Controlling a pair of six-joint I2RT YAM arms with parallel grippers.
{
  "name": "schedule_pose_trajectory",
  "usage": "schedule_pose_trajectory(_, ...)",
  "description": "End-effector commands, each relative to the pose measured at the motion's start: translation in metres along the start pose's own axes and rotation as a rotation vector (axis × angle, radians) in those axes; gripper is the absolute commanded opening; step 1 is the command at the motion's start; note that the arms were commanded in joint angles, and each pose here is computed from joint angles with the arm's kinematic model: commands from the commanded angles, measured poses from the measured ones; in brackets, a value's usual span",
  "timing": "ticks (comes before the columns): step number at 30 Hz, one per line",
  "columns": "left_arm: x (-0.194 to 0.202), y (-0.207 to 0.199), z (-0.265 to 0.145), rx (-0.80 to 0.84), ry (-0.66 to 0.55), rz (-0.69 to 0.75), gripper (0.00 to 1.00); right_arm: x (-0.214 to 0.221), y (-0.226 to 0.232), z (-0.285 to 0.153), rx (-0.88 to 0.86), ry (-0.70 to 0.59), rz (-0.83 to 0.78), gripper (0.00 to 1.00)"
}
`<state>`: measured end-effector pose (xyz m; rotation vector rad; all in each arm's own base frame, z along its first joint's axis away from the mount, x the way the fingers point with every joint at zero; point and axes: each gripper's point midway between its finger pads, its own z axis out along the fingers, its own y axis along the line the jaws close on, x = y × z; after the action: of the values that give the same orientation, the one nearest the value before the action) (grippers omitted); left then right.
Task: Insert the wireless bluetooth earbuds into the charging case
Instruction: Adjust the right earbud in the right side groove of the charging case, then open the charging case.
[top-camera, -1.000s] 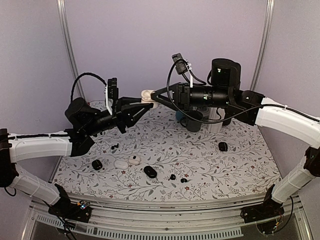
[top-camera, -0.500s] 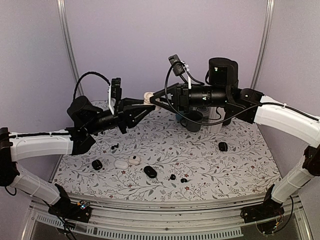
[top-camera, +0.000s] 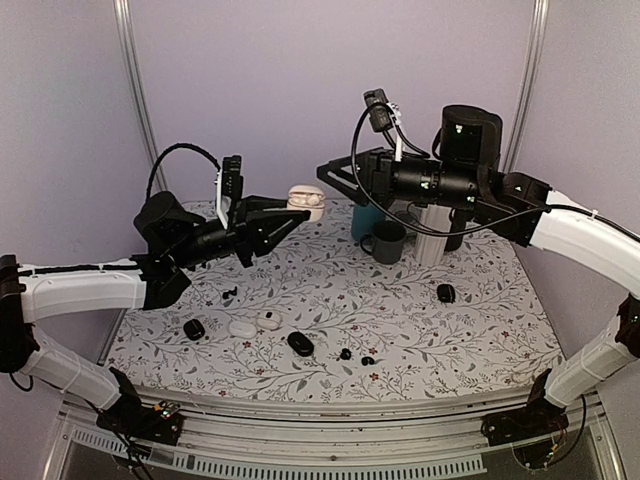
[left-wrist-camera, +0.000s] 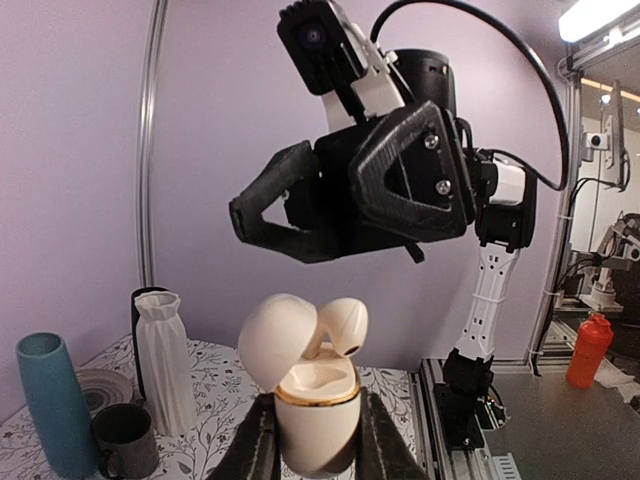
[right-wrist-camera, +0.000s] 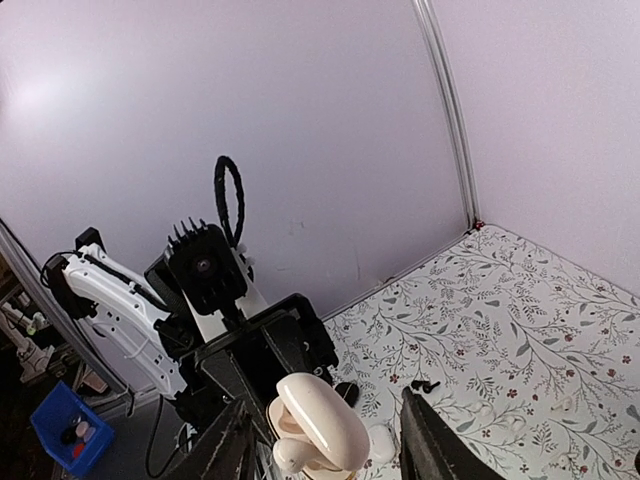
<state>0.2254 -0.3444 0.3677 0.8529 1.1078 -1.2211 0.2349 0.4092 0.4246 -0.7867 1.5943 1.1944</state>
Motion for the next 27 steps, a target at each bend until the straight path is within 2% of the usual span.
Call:
schedule_pose_trajectory(1, -0.014, -0.001, 0.000, 0.008, -0.030, 0.027, 0.00, -0.010, -0.010, -0.011, 0.085, -0.042, -0.001, 0.49)
schedule_pose_trajectory(6, -0.015, -0.001, 0.001, 0.010, -0.030, 0.027, 0.00, 0.007, -0.006, -0.006, 0.038, 0.033, -0.048, 0.50)
schedule_pose_trajectory(12, -0.015, -0.002, 0.001, 0.015, -0.029, 0.024, 0.00, 0.024, -0.007, -0.003, 0.021, 0.092, -0.092, 0.64)
schedule_pose_trajectory(15, -0.014, -0.002, 0.002, 0.018, -0.027, 0.022, 0.00, 0.026, -0.009, -0.003, 0.031, 0.096, -0.095, 0.68)
schedule_pose_trajectory(19, -0.014, -0.001, 0.002, 0.016, -0.025, 0.019, 0.00, 0.028, -0.015, -0.002, 0.058, 0.095, -0.078, 0.67)
schedule_pose_trajectory(27, -0.008, 0.007, 0.000, 0.009, -0.014, -0.046, 0.00, 0.030, -0.022, -0.006, 0.070, 0.075, -0.009, 0.57)
